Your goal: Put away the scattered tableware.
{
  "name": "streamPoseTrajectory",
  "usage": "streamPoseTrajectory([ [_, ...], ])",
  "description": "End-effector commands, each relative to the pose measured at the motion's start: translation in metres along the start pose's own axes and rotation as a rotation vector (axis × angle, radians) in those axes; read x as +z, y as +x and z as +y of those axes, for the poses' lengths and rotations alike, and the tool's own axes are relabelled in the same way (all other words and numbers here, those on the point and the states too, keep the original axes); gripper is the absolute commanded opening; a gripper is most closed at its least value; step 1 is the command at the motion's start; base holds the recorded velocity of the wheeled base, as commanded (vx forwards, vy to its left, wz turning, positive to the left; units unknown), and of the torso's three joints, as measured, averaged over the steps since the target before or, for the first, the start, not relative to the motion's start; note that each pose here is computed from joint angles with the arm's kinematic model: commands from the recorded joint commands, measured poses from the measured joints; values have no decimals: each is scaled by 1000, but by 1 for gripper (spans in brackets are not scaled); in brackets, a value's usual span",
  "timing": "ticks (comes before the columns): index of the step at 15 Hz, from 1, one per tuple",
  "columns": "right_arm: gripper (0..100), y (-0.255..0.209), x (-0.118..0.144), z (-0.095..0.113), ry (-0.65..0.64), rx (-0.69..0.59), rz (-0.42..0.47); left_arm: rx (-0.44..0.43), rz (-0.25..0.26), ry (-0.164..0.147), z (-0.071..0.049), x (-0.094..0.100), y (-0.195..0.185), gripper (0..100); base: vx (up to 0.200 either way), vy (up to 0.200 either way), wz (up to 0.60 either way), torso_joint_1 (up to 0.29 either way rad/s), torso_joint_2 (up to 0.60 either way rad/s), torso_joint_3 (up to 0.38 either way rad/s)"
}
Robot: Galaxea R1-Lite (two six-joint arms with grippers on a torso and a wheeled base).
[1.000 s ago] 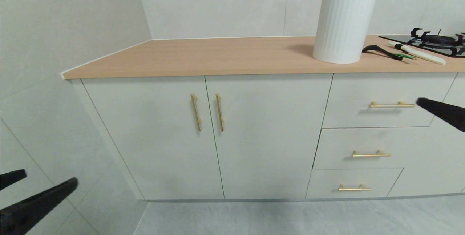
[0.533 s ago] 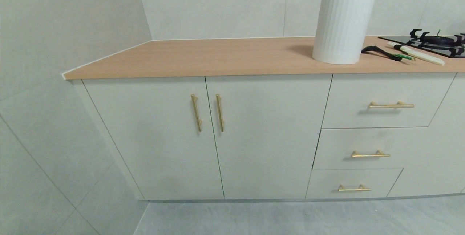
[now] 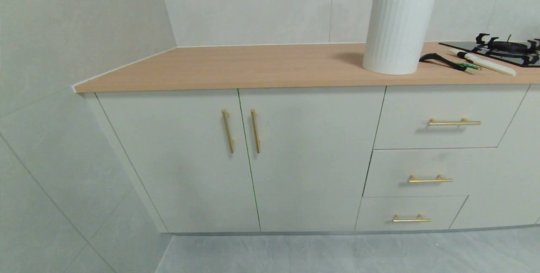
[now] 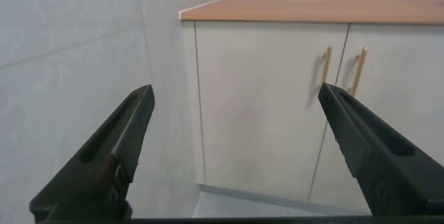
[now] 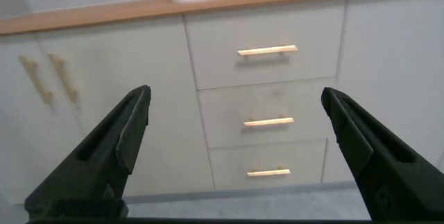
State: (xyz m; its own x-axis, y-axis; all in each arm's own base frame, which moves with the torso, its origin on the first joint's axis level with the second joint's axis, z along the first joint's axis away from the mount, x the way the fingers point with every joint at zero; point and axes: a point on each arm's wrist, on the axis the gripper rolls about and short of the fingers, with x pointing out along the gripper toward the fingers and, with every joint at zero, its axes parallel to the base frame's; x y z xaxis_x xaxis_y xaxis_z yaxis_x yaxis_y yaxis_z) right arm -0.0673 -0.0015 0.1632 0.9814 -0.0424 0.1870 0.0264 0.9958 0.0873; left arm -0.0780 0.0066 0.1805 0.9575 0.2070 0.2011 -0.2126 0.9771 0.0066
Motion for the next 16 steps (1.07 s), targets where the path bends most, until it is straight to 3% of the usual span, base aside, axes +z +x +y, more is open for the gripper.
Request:
streamPoseTrajectory([
  [1,100,11,-40,-3,-11,-42,118,27,52,17,-3,-28,3,100,0,0,0,0,0,0],
  [2,100,14,-52,-4,-13,-45,151,24,78,22,-4,-35,6,100,0,0,0,0,0,0],
  [3,100,23,-71,-5,-13,-45,140,21,131,30,-6,-49,11,100,0,0,0,0,0,0],
  [4,100,27,-81,-6,-23,-41,112,21,148,24,-7,-57,14,100,0,0,0,0,0,0],
  [5,100,29,-85,-6,-74,-34,90,20,139,19,-8,-64,18,100,0,0,0,0,0,0],
  [8,100,27,-94,-7,-97,-37,185,-3,97,14,-13,-88,29,100,0,0,0,0,0,0],
  [10,100,27,-95,-7,-96,-35,194,-5,114,18,-14,-104,32,100,0,0,0,0,0,0],
  [12,100,27,-95,-7,-98,-34,195,-19,154,25,-14,-109,32,100,0,0,0,0,0,0],
  [13,100,27,-95,-6,-94,-23,197,-47,164,18,-15,-110,32,100,0,0,0,0,0,0],
  [15,100,27,-95,-6,-92,-24,196,-83,171,-34,-16,-110,32,100,0,0,0,0,0,0],
  [16,100,27,-95,-6,-92,-22,197,-114,183,-41,-17,-111,31,100,0,0,0,0,0,0],
])
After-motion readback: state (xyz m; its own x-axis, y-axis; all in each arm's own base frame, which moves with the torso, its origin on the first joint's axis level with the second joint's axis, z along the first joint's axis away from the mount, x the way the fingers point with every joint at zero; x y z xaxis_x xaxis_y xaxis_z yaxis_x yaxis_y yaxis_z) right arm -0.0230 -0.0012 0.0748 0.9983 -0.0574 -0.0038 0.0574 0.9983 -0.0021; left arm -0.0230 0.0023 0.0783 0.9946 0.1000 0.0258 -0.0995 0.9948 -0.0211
